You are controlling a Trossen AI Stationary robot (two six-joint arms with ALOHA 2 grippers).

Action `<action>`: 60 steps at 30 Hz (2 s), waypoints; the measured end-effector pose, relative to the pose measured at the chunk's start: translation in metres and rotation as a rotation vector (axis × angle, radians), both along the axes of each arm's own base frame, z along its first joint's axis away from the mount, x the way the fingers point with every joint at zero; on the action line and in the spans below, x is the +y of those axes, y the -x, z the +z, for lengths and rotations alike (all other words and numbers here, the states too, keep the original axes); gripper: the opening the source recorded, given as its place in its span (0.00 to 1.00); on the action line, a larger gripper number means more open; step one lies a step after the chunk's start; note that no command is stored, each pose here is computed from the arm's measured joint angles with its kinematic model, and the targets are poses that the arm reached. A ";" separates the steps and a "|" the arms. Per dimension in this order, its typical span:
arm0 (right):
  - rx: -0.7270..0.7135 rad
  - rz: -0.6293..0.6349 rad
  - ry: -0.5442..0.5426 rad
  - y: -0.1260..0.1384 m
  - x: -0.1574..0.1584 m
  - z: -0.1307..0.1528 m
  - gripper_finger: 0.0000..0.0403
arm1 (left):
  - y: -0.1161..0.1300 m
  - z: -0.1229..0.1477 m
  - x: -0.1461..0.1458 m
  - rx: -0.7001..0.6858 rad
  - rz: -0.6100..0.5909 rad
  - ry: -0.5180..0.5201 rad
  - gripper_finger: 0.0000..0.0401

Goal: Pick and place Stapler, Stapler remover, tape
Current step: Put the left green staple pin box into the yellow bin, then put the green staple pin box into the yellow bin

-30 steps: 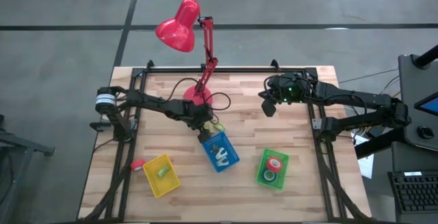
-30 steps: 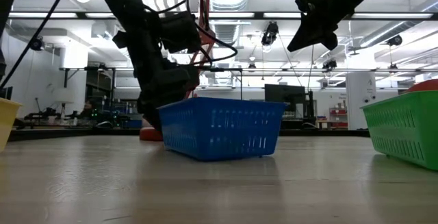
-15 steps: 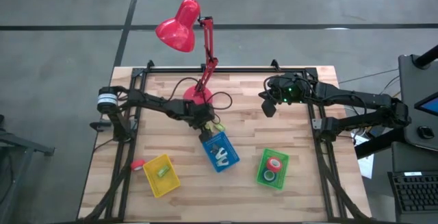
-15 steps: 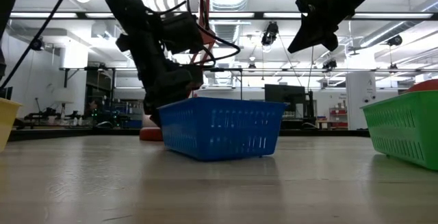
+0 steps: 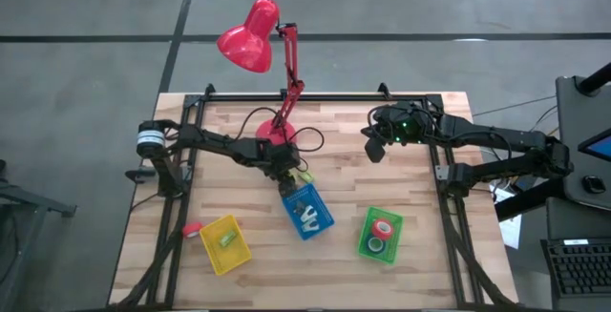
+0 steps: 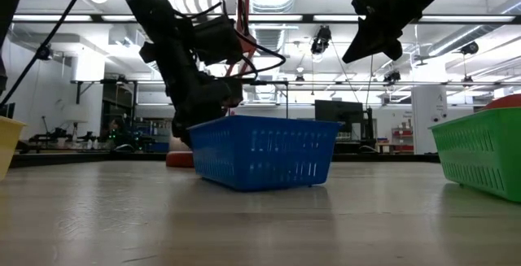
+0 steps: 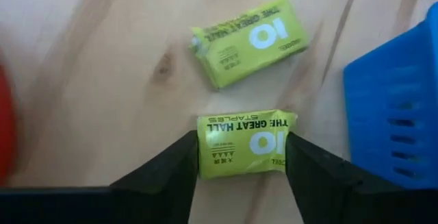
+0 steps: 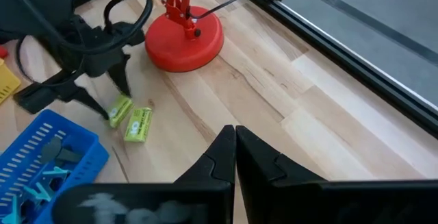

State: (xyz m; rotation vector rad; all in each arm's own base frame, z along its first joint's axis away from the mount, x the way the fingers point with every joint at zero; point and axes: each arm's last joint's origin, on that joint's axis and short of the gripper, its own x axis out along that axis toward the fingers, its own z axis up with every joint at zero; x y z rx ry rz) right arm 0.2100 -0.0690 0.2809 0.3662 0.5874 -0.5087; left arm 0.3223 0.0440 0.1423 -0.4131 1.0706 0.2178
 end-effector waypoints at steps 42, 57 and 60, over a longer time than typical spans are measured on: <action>-0.028 0.026 0.070 -0.004 -0.002 0.004 0.02 | 0.129 0.110 -0.132 0.345 -0.130 0.496 0.48; 0.030 0.071 0.014 -0.020 -0.005 -0.014 0.02 | 0.120 0.059 -0.147 0.529 -0.100 0.511 0.65; 0.028 0.070 0.014 -0.020 -0.005 -0.014 0.02 | 0.123 0.062 -0.144 0.527 -0.077 0.510 0.74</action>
